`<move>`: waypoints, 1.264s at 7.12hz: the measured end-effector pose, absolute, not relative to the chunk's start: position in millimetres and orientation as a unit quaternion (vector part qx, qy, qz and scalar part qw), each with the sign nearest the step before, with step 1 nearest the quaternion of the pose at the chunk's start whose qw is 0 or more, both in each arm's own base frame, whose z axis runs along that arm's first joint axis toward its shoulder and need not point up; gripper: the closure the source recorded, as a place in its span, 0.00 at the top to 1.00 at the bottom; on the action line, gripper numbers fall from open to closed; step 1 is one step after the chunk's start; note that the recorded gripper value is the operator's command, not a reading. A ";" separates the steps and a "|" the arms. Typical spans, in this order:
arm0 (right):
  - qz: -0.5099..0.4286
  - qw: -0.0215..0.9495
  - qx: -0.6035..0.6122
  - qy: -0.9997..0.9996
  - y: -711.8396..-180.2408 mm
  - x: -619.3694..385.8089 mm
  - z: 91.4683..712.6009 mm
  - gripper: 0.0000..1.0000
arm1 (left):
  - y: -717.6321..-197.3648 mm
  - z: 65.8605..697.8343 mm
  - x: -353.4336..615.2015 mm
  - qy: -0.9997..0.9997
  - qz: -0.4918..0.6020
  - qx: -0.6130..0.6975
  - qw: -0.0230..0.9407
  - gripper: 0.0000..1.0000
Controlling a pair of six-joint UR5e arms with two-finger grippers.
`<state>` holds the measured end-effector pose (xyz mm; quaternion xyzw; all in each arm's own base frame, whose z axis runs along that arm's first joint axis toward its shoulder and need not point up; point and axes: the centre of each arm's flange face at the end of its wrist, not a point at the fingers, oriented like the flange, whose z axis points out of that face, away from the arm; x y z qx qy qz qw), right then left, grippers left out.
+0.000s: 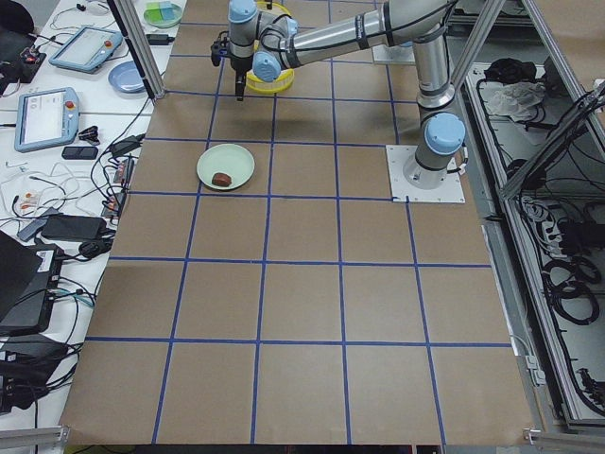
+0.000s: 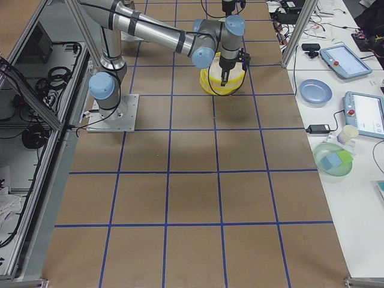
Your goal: Stack buns with steamer
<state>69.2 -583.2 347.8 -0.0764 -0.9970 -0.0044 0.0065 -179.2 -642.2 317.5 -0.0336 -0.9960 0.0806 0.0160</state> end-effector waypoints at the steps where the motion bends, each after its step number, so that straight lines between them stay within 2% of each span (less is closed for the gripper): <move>1: -0.009 0.006 -0.084 -0.996 -579.8 98.0 342.8 0.00 | -651.1 314.9 -133.4 -0.995 0.078 -0.064 -0.007 1.00; 5: -0.035 0.013 -0.091 -0.995 -574.6 136.4 312.6 0.00 | -673.1 278.3 13.9 -0.993 0.067 -0.087 -0.030 1.00; 9: -0.029 0.016 -0.093 -0.995 -581.7 133.9 302.3 0.00 | -686.6 217.0 59.5 -0.996 0.053 -0.073 -0.027 0.96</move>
